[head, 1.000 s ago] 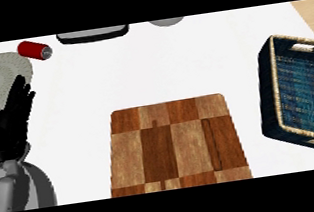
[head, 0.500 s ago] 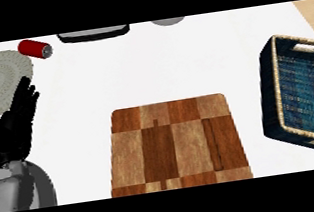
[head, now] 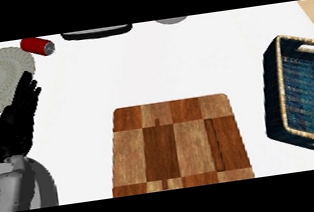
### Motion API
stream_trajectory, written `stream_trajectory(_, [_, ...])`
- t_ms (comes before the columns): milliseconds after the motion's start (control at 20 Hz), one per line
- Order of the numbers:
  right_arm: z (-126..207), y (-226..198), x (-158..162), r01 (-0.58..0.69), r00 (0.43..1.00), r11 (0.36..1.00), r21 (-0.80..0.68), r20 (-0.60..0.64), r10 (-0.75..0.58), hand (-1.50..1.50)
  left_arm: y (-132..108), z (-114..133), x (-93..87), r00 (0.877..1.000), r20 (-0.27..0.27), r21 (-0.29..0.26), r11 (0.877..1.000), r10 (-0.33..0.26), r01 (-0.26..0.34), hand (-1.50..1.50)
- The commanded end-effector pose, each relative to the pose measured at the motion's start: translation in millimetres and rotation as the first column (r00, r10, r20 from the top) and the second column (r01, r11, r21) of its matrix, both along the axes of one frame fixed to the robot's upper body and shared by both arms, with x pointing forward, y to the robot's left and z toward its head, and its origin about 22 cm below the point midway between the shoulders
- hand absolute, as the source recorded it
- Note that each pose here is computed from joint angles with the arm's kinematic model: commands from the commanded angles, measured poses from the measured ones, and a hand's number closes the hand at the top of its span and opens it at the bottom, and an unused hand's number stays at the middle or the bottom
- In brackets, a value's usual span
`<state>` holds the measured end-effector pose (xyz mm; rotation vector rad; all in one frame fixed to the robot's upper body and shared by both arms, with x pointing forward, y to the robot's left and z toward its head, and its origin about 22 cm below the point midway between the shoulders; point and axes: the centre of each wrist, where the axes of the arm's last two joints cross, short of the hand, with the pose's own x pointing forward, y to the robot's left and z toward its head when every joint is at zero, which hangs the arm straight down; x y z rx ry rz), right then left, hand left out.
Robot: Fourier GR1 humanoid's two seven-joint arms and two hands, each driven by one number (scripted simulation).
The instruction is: Pick the squash from the cutting board and place it in the basket
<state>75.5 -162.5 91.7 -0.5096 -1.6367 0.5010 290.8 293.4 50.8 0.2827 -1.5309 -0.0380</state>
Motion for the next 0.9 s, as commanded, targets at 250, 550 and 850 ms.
stream_trajectory(250, [76.3, -18.4, 47.8, 0.207, 0.966, 0.976, 0.064, 0.147, -0.214, 1.5, 0.2, 5.9, -7.0, 0.999, 0.0, -0.002, 0.999, -0.04, 0.04, 0.0])
stream_trajectory(550, [112.8, -30.9, 103.4, 0.235, 0.967, 0.971, -0.038, 0.107, -0.23, 1.5, -4.2, -6.4, -0.1, 1.0, 0.001, 0.004, 1.0, 0.015, -0.015, 0.0])
stream_trajectory(850, [112.2, -49.9, 179.0, 0.275, 0.961, 0.961, -0.018, 0.026, -0.274, 1.5, 2.4, -10.0, 3.8, 1.0, -0.015, -0.013, 1.0, 0.008, -0.008, 0.0])
